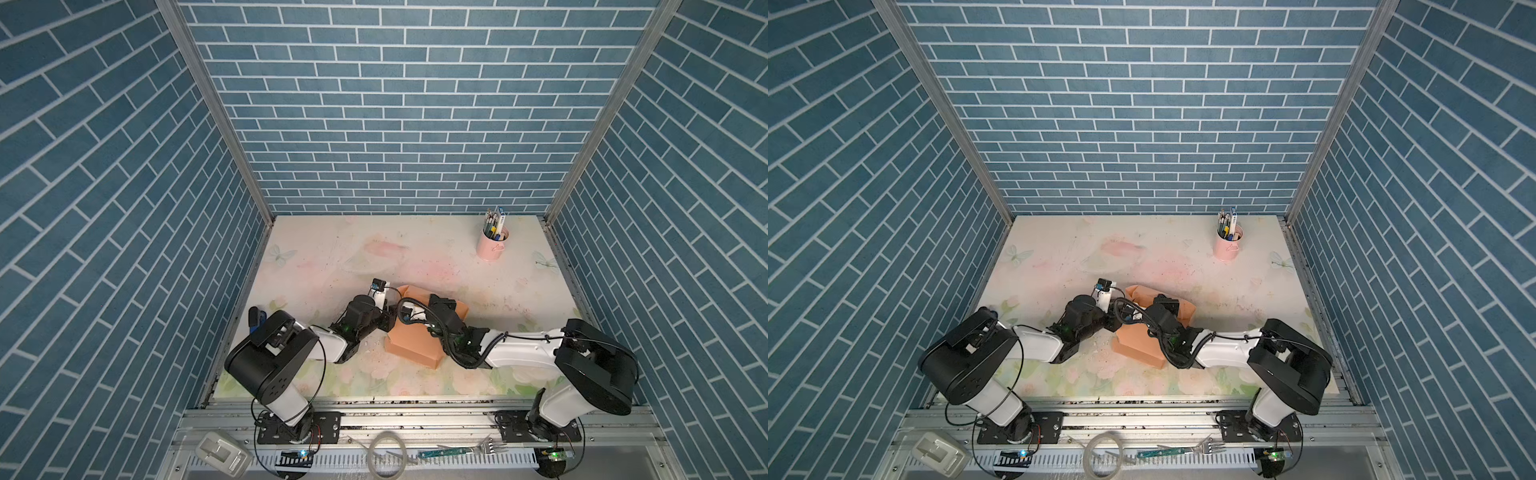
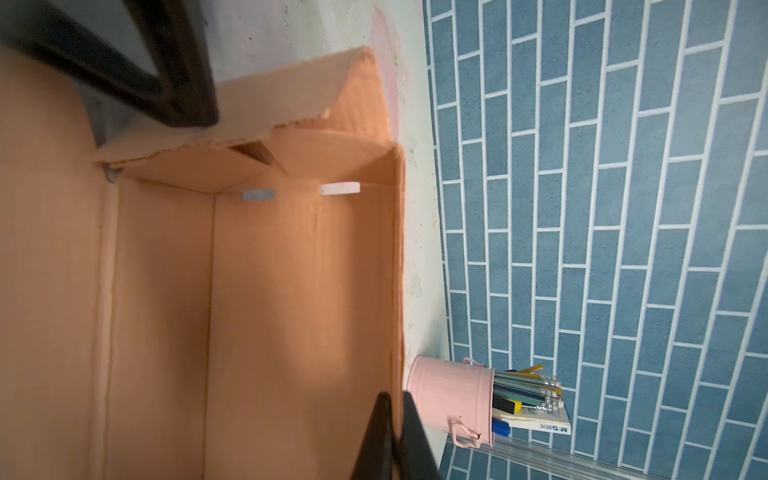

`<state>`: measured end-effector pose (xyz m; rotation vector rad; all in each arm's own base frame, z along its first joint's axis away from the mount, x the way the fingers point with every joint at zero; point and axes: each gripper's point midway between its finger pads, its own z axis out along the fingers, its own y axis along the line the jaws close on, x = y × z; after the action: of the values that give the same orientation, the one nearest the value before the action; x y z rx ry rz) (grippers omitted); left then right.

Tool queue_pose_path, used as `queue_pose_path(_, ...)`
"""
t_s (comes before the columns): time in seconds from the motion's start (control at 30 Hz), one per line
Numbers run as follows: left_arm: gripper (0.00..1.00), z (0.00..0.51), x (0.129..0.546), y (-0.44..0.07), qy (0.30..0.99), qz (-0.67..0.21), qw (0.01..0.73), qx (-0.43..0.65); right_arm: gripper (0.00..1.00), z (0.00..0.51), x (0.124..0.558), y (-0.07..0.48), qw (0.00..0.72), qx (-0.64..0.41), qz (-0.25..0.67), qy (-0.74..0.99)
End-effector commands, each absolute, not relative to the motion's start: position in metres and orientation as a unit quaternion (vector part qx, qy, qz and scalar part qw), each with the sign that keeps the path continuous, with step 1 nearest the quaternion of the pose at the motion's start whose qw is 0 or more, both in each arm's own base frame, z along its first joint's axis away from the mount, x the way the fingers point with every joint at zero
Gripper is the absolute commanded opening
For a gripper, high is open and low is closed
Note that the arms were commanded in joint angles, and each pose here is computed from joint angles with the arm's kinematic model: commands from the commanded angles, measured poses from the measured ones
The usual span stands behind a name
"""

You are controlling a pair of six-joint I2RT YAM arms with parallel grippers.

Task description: Fold the paper box

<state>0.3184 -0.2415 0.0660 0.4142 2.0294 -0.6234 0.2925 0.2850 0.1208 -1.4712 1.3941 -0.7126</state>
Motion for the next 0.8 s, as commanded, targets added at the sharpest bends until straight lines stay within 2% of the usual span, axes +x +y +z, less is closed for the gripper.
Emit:
queue_pose_path(0.0, 0.53, 0.07, 0.314, -0.242, 0.819, -0.268, 0.475, 0.176, 0.07, 0.119, 0.294, 0.285, 0.466, -0.61, -0.297, 0.568)
queue_pose_path(0.6, 0.49, 0.074, 0.311, -0.253, 0.812, -0.295, 0.468, 0.189, 0.07, 0.116, 0.299, 0.287, 0.458, -0.617, -0.305, 0.562)
queue_pose_path(0.77, 0.48, 0.084, 0.306, -0.242, 0.809, -0.288, 0.482, 0.173, 0.07, 0.116, 0.3, 0.283, 0.457, -0.616, -0.305, 0.565)
